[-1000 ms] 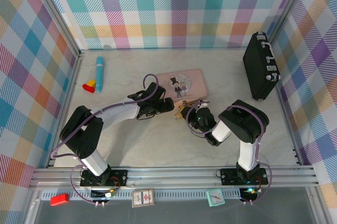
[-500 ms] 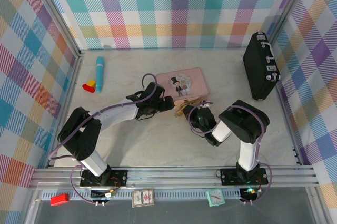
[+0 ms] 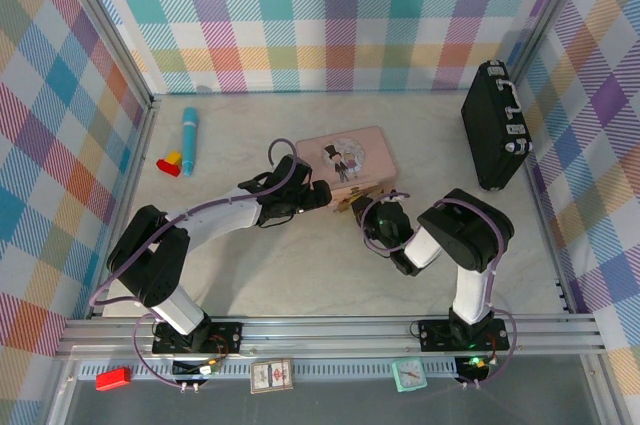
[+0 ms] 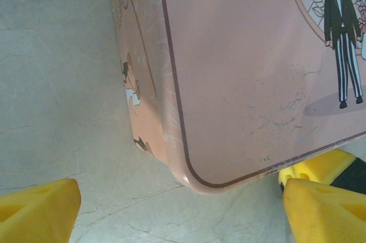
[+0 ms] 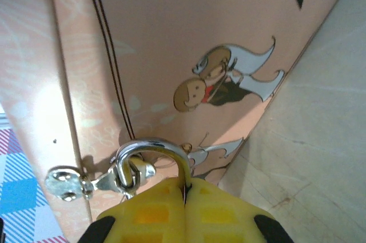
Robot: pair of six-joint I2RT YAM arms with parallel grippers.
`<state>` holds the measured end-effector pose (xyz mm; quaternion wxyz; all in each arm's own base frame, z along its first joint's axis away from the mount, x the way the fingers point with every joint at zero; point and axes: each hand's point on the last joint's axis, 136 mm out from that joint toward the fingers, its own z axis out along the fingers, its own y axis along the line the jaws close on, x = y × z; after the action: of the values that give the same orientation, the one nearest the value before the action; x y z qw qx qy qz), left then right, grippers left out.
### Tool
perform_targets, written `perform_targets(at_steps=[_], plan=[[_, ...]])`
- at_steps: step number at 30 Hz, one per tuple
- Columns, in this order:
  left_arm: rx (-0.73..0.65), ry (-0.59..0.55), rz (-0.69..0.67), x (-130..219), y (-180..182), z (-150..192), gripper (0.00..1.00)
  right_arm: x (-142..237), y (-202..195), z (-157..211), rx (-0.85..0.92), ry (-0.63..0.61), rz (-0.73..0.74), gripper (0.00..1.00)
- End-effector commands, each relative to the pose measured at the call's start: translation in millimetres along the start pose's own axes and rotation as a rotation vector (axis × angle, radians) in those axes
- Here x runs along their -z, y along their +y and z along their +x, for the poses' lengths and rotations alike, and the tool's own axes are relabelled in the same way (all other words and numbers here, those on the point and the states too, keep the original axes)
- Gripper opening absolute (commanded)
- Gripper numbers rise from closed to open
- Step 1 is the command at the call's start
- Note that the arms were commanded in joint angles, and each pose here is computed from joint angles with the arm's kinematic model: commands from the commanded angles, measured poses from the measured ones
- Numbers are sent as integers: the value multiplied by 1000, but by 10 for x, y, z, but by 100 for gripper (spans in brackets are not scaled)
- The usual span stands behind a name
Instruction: Unlock a padlock with a key
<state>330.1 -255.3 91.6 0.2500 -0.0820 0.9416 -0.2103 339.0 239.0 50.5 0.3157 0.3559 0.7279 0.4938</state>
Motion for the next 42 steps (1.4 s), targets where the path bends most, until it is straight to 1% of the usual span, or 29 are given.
perform_targets(at_steps=[1, 13, 29, 36, 40, 42], plan=[[-6, -13, 5, 50, -5, 3, 91, 49, 282, -153, -39, -56, -88, 0], [-10, -18, 9, 81, -13, -11, 92, 106, 170, -219, -104, -66, -71, 0], [-17, -38, 22, 124, -29, -39, 96, 203, 142, -343, -103, -78, -53, 0], [-41, -70, 29, 231, 15, -48, 96, 353, 166, -376, -31, -64, -10, 0], [-73, -119, 81, 375, 36, -32, 98, 515, 242, -366, 89, -15, 40, 0], [-90, -154, 111, 493, 56, -27, 98, 622, 358, -352, 168, 15, 34, 0]])
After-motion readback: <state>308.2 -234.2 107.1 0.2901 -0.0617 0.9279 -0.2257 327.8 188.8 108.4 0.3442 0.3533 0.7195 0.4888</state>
